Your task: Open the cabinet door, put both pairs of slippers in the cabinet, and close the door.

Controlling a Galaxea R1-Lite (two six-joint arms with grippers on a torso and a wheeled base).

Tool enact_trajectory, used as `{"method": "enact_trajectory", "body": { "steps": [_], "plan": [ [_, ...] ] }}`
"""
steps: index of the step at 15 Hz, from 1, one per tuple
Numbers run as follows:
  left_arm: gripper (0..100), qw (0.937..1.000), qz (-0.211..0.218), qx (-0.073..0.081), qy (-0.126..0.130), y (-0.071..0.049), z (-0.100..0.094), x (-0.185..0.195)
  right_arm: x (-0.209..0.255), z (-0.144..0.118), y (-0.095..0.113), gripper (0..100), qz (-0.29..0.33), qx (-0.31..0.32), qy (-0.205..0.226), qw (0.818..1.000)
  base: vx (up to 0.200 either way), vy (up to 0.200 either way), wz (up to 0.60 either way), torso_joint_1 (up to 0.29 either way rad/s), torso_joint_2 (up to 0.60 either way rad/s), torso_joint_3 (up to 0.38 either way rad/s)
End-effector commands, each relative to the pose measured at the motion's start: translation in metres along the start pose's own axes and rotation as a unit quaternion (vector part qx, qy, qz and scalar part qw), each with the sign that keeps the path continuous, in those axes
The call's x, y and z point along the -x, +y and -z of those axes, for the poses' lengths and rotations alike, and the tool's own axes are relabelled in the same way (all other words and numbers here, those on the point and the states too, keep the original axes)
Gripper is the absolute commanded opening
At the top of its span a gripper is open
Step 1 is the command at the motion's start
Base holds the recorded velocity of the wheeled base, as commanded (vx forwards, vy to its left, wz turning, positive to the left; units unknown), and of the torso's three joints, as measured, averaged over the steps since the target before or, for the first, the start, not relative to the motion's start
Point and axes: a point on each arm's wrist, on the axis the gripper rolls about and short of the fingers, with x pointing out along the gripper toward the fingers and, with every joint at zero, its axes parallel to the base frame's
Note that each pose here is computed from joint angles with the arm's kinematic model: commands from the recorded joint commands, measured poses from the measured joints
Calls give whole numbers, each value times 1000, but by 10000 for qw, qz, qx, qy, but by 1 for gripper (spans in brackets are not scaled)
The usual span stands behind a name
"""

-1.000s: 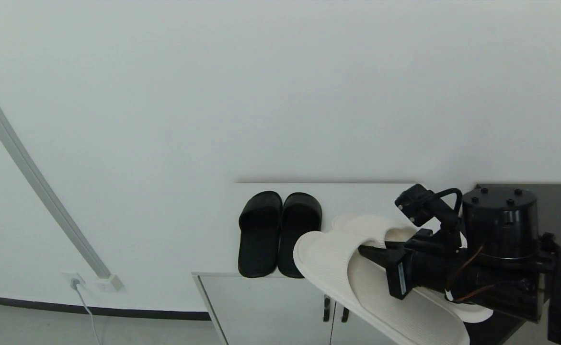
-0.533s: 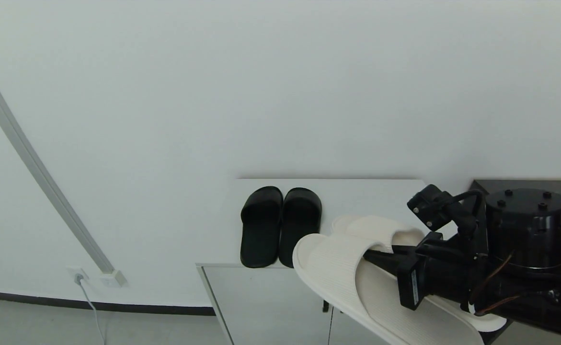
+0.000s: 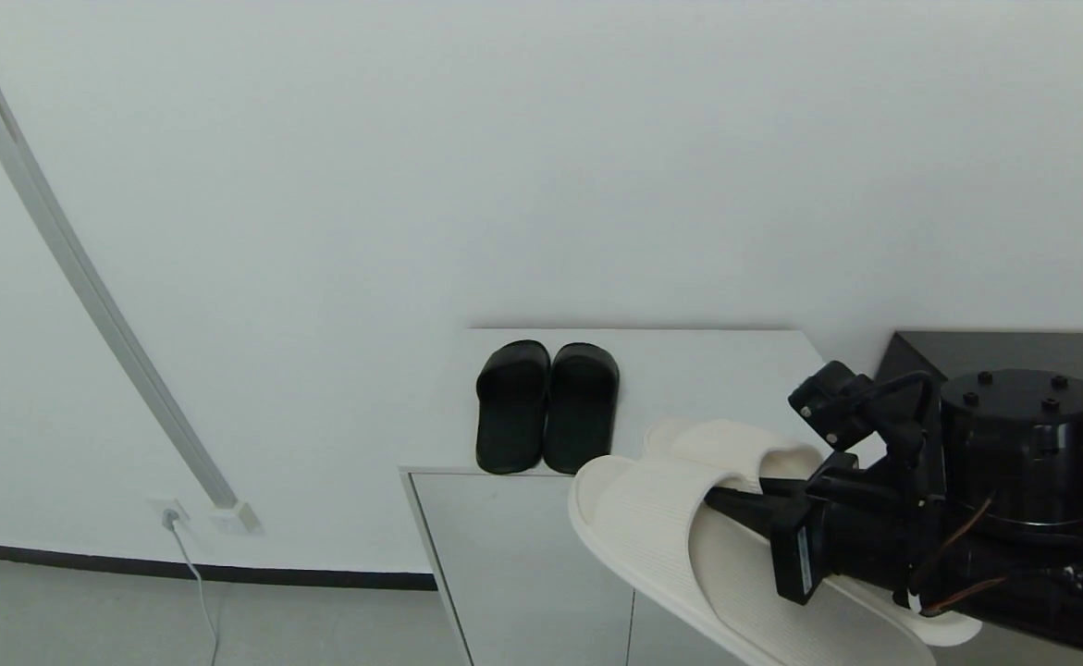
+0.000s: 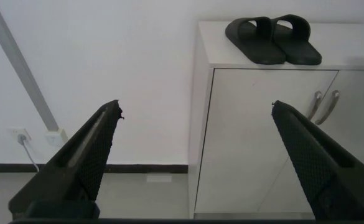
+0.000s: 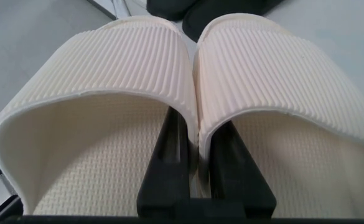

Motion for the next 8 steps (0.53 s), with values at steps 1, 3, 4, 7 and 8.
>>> {"method": "enact_trajectory", "body": {
  "steps": [1, 3, 4, 7, 8],
  "plan": [
    [100, 10000, -1, 1, 4, 0, 0, 0, 0, 1, 1, 0, -26, 8, 9, 10000, 0, 0, 0, 0, 0, 0],
    [100, 10000, -1, 1, -3, 0, 0, 0, 0, 1, 1, 0, -26, -8, 17, 10000, 0, 0, 0, 0, 0, 0],
    [100, 10000, -1, 1, -3, 0, 0, 0, 1, 3, 1, 0, -24, -2, 40, 10000, 0, 0, 0, 0, 0, 0],
    [100, 10000, -1, 1, 4, 0, 0, 0, 1, 6, 3, 0, -64, 25, 97, 9999, 0, -200, 0, 1, 1, 4],
    [100, 10000, -1, 1, 4, 0, 0, 0, 1, 7, 3, 0, -63, 25, 104, 9999, 0, -200, 0, -2, 2, 2]
  ]
}}
